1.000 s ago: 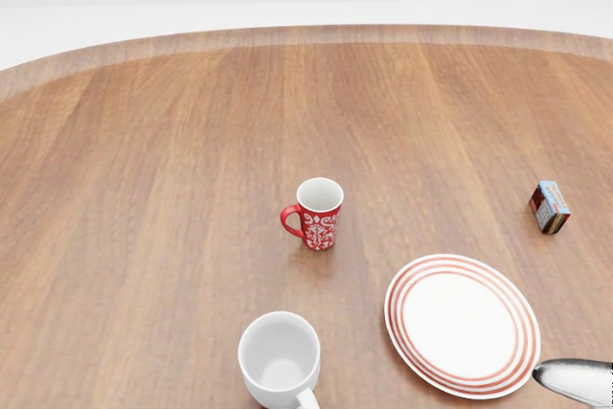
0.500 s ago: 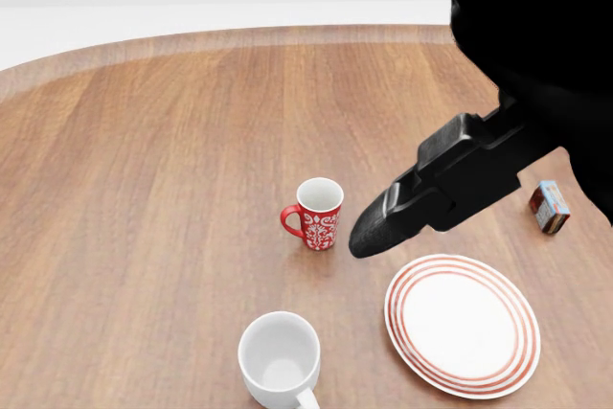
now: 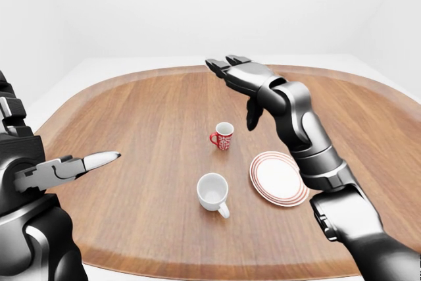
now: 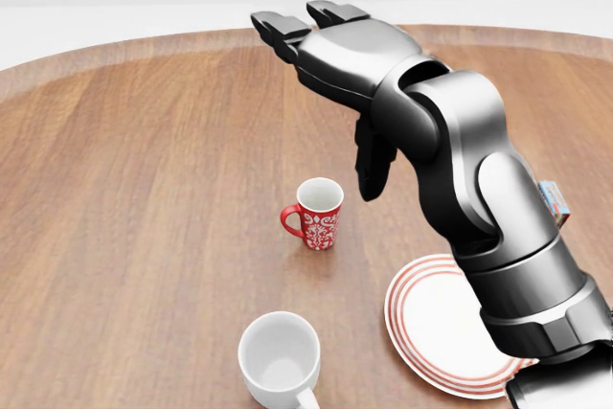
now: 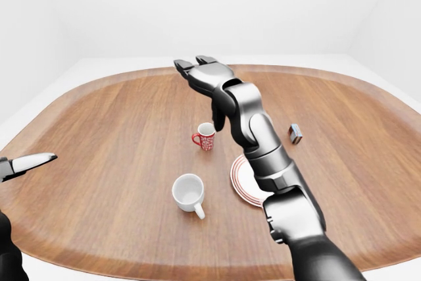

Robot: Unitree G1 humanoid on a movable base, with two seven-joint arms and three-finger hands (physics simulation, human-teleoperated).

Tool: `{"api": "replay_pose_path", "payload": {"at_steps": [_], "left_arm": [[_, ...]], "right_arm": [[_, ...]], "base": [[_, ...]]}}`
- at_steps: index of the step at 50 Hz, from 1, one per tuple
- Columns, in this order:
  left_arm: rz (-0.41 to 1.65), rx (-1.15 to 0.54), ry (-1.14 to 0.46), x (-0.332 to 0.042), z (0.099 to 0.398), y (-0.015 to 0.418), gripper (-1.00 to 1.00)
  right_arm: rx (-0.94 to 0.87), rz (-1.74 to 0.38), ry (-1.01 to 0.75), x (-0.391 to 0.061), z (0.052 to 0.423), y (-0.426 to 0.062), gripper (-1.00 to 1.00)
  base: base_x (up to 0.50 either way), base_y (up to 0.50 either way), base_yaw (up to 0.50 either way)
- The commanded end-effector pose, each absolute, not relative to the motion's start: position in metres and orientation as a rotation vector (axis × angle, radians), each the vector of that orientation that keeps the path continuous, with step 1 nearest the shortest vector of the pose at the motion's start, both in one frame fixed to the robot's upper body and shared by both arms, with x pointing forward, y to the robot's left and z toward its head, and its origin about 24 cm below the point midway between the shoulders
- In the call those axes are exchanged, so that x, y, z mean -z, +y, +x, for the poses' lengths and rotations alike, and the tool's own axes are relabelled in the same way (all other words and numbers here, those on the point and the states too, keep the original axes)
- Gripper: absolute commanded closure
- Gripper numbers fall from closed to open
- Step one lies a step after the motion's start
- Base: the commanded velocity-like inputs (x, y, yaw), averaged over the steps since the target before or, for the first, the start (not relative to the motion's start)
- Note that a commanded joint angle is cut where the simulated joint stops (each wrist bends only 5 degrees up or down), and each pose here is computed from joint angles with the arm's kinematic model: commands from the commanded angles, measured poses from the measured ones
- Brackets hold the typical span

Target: Put the white mug on the plate.

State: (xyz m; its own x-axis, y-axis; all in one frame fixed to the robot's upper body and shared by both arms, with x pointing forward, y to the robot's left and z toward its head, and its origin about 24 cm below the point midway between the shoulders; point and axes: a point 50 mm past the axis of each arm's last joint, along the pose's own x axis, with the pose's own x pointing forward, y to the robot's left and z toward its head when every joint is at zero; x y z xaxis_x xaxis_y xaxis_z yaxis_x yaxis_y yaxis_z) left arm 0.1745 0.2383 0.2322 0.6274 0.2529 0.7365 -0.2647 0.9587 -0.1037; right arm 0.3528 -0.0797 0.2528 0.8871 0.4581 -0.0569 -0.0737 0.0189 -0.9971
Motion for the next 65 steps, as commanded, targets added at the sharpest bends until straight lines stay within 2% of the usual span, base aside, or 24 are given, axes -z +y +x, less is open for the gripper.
{"api": "replay_pose_path", "payload": {"at_steps": [1, 9, 25, 50, 57, 65], "left_arm": [[0.014, -0.298, -0.837, -0.231, 0.174, 0.238, -1.0], [0.016, -0.299, -0.834, -0.231, 0.174, 0.239, -1.0], [0.017, -0.298, -0.826, -0.229, 0.175, 0.238, -1.0], [0.015, -0.299, -0.832, -0.23, 0.174, 0.239, -1.0], [0.013, -0.3, -0.828, -0.23, 0.175, 0.239, -1.0], [0.012, -0.299, -0.828, -0.23, 0.175, 0.239, -1.0]], "right_arm": [[-0.675, -1.722, -0.153, -0.172, 0.346, -0.064, -1.0], [-0.903, -1.729, -0.221, -0.149, 0.319, -0.048, -1.0], [-1.121, -1.742, -0.357, -0.113, 0.267, -0.013, -1.0], [-1.156, -1.723, -0.31, -0.089, 0.258, -0.001, -1.0], [-1.076, -1.711, -0.208, -0.08, 0.272, -0.005, -1.0], [-1.086, -1.708, -0.215, -0.079, 0.27, -0.001, -1.0]], "base": [[0.0, 0.0, 0.0], [0.0, 0.0, 0.0], [0.0, 0.0, 0.0], [0.0, 0.0, 0.0], [0.0, 0.0, 0.0], [0.0, 0.0, 0.0]]}}
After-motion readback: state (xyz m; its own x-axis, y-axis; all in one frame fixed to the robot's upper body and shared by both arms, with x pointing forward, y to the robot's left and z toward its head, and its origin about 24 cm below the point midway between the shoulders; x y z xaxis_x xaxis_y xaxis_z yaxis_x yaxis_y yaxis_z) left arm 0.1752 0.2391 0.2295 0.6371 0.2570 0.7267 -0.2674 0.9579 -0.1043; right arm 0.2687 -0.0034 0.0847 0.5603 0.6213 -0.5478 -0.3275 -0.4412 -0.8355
